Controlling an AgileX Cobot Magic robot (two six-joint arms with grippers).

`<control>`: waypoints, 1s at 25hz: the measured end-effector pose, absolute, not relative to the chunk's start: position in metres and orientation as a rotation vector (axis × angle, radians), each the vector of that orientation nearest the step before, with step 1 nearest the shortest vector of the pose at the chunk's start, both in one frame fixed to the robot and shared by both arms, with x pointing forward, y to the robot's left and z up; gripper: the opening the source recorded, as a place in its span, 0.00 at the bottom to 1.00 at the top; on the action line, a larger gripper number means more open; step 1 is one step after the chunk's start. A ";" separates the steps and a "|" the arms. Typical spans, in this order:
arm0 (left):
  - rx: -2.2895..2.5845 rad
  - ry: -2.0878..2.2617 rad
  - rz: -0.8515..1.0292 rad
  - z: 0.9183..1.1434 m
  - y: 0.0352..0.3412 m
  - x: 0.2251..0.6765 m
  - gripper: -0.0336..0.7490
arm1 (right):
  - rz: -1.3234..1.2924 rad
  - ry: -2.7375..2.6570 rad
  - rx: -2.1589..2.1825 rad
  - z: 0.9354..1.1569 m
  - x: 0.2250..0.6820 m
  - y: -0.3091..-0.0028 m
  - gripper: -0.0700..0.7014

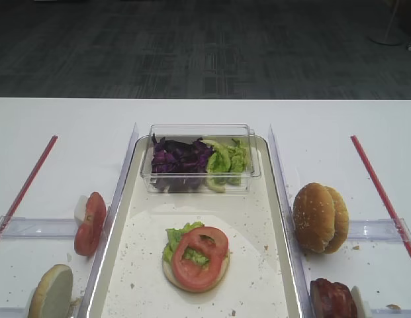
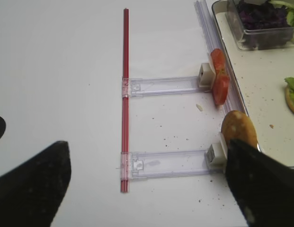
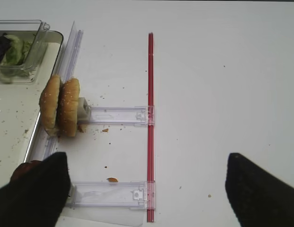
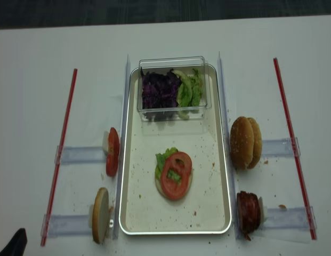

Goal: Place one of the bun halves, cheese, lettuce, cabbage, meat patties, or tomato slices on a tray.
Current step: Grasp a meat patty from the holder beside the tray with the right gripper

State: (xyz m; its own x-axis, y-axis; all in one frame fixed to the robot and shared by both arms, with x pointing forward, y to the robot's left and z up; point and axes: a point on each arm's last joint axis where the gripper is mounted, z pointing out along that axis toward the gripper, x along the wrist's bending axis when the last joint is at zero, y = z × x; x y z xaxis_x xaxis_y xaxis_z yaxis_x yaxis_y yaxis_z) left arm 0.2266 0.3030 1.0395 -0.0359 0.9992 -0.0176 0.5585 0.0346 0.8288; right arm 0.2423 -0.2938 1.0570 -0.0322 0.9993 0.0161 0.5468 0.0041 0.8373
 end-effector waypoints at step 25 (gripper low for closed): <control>1.595 1.668 0.869 1.039 0.303 0.227 0.82 | 0.556 2.052 2.134 1.073 0.370 -0.286 0.87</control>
State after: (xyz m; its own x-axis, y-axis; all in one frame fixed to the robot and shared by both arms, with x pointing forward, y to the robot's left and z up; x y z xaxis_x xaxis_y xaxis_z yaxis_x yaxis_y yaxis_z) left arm 0.2266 0.3030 1.0395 -0.0359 0.9992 -0.0176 0.5585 0.0346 0.8288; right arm 0.3700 -0.2862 1.0730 0.0078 0.9849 0.1727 0.9373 -0.0674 0.3420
